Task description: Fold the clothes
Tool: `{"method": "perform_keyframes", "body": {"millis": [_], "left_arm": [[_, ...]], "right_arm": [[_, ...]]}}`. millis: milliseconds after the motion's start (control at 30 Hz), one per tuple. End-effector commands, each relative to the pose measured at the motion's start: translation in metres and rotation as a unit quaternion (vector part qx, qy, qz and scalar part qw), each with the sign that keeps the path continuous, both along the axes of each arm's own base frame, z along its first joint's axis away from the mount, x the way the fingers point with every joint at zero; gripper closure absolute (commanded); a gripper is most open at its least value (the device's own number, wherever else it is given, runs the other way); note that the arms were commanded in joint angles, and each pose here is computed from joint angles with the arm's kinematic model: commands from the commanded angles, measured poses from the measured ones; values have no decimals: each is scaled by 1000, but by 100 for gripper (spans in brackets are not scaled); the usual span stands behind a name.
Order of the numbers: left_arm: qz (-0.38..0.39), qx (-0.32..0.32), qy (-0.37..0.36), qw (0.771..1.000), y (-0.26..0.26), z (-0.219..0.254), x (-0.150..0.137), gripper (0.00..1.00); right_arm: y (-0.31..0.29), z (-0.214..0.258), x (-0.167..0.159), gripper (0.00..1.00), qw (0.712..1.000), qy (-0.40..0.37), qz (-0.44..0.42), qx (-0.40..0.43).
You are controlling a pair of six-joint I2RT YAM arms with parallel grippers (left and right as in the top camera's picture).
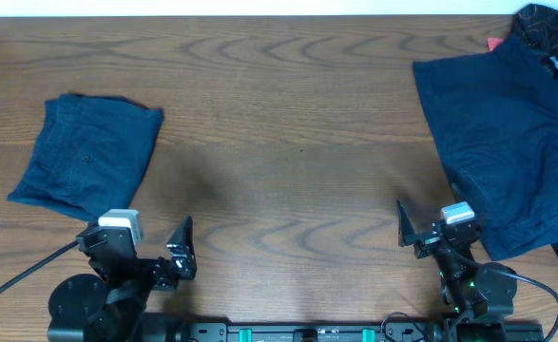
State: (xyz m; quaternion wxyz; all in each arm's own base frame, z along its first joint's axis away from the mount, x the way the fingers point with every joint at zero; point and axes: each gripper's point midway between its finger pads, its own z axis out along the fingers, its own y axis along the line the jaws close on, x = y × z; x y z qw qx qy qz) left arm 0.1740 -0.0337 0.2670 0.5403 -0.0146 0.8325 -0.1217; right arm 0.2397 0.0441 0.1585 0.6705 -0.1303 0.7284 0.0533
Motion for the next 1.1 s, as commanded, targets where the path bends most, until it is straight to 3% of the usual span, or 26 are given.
{"method": "perform_keyframes", "body": {"millis": [0,267,500,1067], "left_arm": [[10,32,5,999,7,-19,6,2],[74,33,-63,995,30,-83,58,2],[76,30,-147,986,31,-119,79,2],[75,37,-70,994,31,-155,72,2]], "right_arm": [[1,-2,0,1,1000,0,1,-8],[1,-2,0,1,1000,0,1,-8],[1,-2,0,1,1000,0,1,-8],[1,-2,0,1,1000,0,1,-8]]}}
